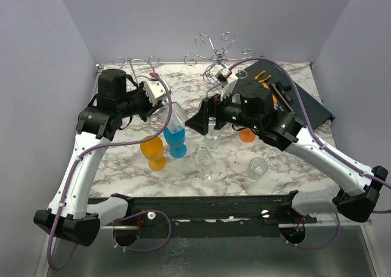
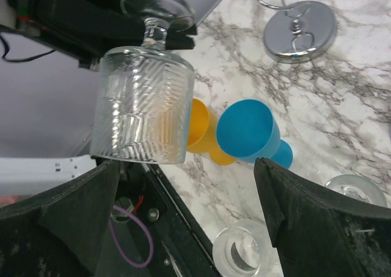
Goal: Place the wine glass upside down on the wine glass rack
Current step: Turn the wine glass upside down at the wine rack.
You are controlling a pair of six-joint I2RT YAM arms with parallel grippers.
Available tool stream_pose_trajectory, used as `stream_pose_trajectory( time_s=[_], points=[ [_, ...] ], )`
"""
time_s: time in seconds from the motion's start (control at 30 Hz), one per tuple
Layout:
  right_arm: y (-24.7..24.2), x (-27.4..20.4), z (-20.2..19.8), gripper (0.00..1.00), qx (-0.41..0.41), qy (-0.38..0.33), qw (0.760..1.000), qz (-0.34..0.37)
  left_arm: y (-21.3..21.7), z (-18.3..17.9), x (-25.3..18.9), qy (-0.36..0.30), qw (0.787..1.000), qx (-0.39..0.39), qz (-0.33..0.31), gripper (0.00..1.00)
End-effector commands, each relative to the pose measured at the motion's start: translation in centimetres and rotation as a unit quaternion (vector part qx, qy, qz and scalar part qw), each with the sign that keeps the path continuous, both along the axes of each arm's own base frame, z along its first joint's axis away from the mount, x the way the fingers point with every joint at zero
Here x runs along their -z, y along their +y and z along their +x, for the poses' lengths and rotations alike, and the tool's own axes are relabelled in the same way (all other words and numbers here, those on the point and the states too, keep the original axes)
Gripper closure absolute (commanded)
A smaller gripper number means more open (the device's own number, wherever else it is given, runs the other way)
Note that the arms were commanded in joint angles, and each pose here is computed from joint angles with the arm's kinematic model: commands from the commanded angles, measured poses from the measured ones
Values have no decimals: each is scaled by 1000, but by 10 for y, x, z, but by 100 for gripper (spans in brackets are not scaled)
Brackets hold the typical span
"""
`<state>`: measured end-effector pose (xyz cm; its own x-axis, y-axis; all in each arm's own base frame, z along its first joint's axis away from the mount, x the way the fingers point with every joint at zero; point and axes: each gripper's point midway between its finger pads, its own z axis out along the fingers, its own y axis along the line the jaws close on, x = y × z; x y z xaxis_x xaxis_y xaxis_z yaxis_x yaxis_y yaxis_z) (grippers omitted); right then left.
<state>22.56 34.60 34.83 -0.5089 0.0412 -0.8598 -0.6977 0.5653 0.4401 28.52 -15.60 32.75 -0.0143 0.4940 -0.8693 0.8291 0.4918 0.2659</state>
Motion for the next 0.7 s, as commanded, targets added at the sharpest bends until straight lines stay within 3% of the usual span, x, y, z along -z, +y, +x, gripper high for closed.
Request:
stream_pose_trajectory(
  time_s=[0.0,0.23,0.67],
  points=[
    [7,-19,-33,0,-104,-14,994,0,6,3,-33,-136,989,35,56,100],
    [37,-29,-30,0,-148,-16,988,30,3,-1,-57,-242,965,58,88,100],
    [74,-8,-14,0,-170,-21,982,80,2,-2,-66,-310,941,72,117,100]
  ],
)
